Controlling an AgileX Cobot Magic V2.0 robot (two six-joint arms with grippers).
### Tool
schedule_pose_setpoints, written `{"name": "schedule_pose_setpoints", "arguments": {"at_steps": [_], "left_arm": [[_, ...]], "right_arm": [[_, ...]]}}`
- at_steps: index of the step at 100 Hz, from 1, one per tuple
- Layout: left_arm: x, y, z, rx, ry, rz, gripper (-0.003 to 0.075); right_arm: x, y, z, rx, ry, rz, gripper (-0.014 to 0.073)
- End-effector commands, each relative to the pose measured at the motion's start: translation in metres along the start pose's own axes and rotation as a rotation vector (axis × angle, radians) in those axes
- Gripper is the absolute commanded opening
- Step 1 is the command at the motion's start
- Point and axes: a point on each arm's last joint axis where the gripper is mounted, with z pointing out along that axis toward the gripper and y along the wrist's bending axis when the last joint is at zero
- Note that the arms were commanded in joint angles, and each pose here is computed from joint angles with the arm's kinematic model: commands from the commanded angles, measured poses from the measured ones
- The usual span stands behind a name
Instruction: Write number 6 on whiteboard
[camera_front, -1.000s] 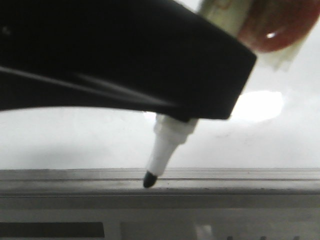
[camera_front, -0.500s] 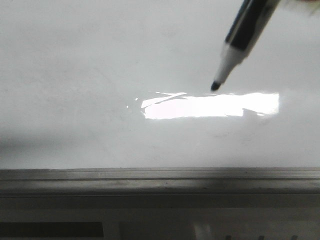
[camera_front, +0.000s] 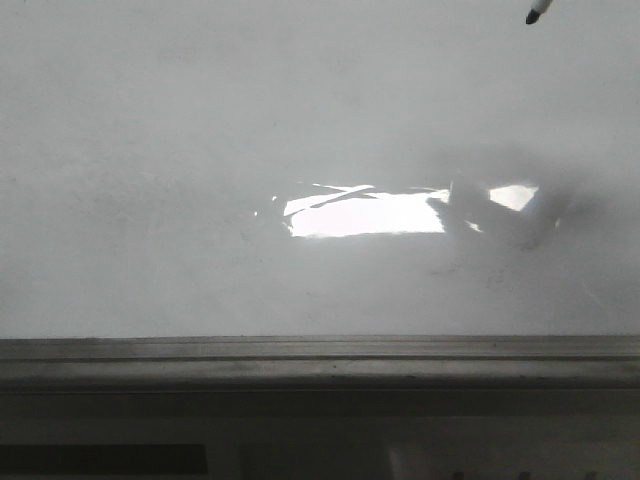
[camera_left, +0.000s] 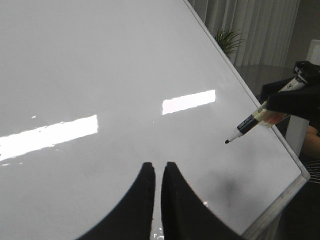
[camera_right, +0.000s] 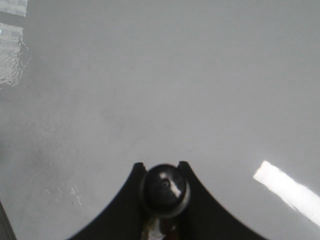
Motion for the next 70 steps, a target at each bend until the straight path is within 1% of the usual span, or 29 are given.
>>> {"name": "schedule_pose_setpoints", "arguments": {"at_steps": [1, 21, 31, 46, 70], "left_arm": [[-0.004, -0.002, 0.001, 0.016, -0.007, -0.022, -0.002], [0.007, -0.001, 0.001, 0.013, 0.023, -0.023, -0.002], [0.011, 0.0, 0.001, 0.012, 0.035, -0.024, -0.002], [0.011, 0.0, 0.001, 0.012, 0.035, -0.024, -0.002], [0.011, 0.0, 0.001, 0.012, 0.035, -0.024, -0.002]], "right_arm": [[-0.01, -0.002, 0.0, -0.011, -0.033, 0.013, -0.006], [-0.013, 0.005, 0.0, -0.086, -0.058, 0.061, -0.0061], [-0.013, 0.006, -0.001, -0.102, -0.066, 0.077, -0.0061], [-0.014, 0.007, -0.001, -0.115, -0.068, 0.076, -0.0061], [-0.015, 0.014, -0.002, -0.187, -0.079, 0.074, -0.0061]]}}
